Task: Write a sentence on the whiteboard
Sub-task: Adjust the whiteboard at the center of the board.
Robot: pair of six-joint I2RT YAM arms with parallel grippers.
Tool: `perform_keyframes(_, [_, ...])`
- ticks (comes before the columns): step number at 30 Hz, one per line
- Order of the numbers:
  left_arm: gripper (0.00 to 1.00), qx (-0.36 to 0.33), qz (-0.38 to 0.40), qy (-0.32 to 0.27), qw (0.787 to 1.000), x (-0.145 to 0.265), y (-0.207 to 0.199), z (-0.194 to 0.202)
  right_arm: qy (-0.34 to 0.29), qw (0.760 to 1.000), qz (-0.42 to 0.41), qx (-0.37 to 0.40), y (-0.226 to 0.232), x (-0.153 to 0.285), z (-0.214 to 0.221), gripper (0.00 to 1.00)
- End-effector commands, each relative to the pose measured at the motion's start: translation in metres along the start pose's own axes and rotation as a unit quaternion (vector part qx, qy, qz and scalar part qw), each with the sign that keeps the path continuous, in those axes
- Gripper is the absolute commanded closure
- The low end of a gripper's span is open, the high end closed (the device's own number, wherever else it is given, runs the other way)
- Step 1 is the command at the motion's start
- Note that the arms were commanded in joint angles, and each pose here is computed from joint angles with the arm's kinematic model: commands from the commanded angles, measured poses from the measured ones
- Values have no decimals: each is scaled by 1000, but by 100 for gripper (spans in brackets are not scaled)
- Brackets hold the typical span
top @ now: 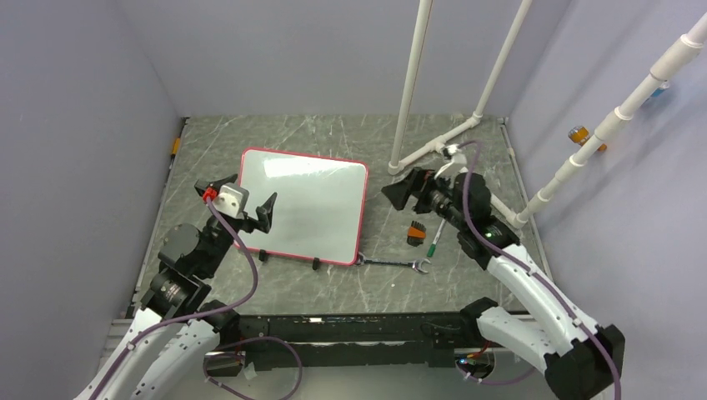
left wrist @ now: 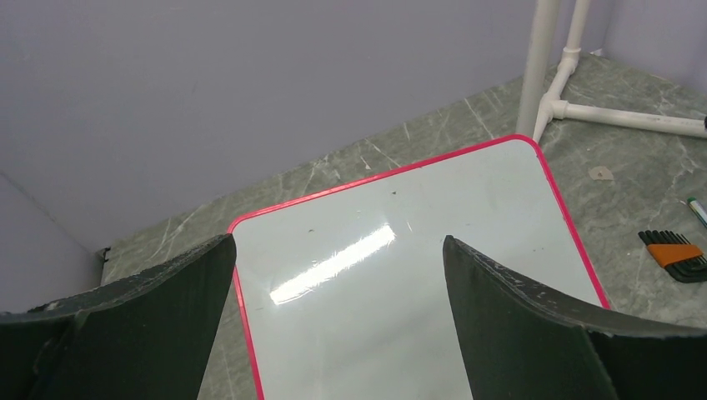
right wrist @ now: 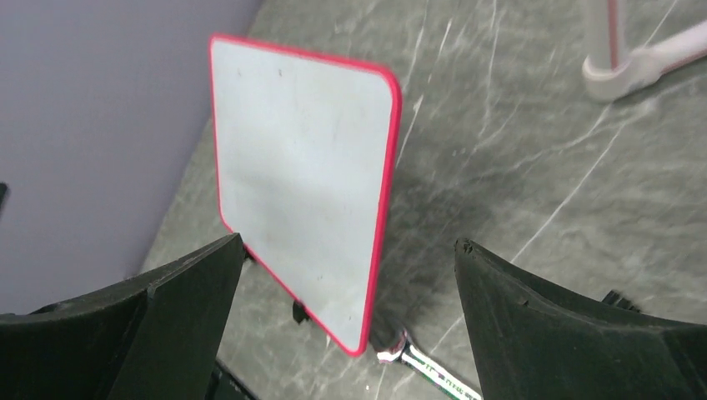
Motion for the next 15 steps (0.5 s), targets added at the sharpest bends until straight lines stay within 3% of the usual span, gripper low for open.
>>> perform_keyframes(1, [1,3,-21,-25,999,2,9,-16,44,998,33,9,7,-10,26,1])
perform_keyframes(7, [1,3,-25,-24,999,2,10,-16,114,993,6,42,36,-24,95,9])
perform_keyframes(15, [1,1,-30,-25,999,4,11,-15,216,973,-57,60,81,-60,174,56])
Point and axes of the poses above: each gripper's point midway between its finger pads, its own x axis back along the fingers, its own y axis along the line the jaws close on, z = x × y, the point moved 7 cm from there along x, back along the fingers, and after that the axes turned 10 degrees about -x, right-handed, at the moved point
